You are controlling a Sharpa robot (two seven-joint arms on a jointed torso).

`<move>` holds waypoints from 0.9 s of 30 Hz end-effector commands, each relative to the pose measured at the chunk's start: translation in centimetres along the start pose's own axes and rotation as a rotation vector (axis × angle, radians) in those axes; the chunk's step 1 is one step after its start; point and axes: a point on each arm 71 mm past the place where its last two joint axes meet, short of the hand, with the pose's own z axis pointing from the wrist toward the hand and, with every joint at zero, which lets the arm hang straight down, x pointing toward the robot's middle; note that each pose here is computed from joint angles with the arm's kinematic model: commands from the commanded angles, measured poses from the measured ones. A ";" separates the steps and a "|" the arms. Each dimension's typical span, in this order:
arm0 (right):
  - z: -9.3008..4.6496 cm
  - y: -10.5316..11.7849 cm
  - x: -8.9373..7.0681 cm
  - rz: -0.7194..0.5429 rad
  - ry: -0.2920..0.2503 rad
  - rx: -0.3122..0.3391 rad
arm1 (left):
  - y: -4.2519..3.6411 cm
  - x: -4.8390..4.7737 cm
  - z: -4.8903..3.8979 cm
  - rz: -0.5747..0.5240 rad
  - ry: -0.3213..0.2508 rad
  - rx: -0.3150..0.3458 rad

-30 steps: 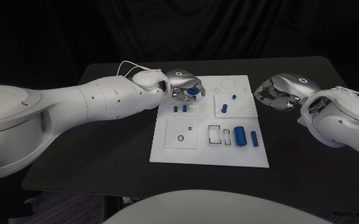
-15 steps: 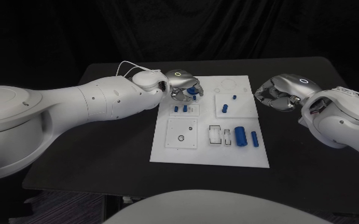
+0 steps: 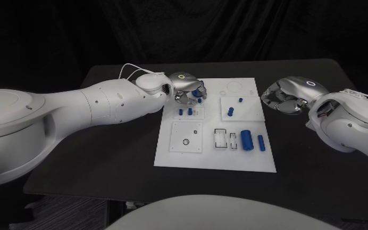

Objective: Assemble the parts on the task board

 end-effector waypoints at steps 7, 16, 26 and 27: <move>0.0 0.0 0.1 -0.005 0.012 0.007 | -0.12 0.89 0.15 -0.009 0.019 -0.010; 0.0 0.0 0.1 -0.006 0.016 0.007 | -0.12 1.18 0.36 -0.009 0.019 -0.016; 0.0 0.0 0.1 0.008 0.022 0.013 | 0.03 1.32 0.34 -0.009 0.023 -0.019; 0.0 -0.1 0.1 0.010 0.023 0.014 | 0.03 1.33 0.33 -0.009 0.023 -0.019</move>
